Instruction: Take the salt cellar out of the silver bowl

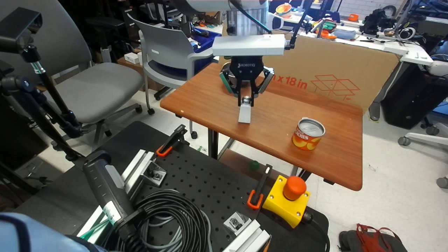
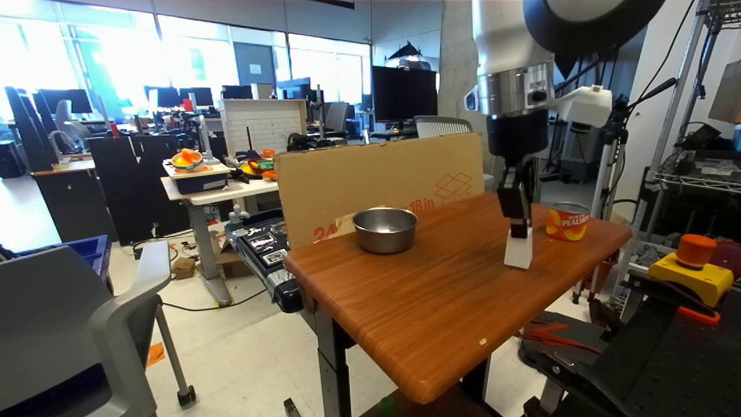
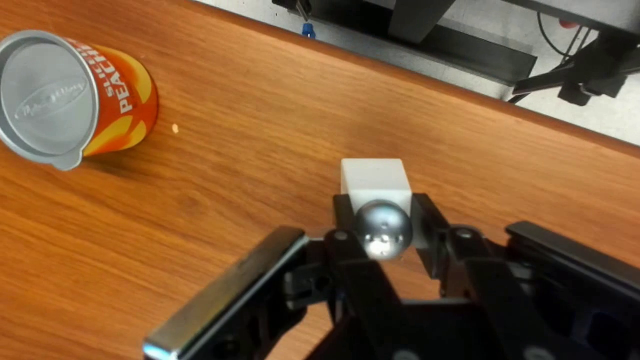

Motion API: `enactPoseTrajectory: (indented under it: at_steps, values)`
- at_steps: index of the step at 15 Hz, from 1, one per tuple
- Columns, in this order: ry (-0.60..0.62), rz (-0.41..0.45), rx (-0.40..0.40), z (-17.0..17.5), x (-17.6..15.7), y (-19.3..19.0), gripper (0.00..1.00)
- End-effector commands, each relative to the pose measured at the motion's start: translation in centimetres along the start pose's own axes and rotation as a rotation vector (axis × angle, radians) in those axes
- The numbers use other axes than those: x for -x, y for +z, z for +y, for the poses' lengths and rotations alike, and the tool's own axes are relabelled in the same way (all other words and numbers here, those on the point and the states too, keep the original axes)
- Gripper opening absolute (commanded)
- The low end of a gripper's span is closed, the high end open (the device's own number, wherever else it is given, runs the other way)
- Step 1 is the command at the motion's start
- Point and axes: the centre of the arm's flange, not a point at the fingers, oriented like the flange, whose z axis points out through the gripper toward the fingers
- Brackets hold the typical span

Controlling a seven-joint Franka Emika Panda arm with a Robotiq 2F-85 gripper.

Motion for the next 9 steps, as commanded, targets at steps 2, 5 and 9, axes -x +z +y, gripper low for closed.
enactPoseTrajectory:
  at_steps: [2,5,9]
  values:
    - [0.013,0.035,0.029,-0.4,1.2,0.6,0.65]
    - [0.019,0.052,0.009,-0.4,2.0,-0.1,0.86]
    - [0.067,0.147,-0.042,0.4,2.6,-6.4,1.0]
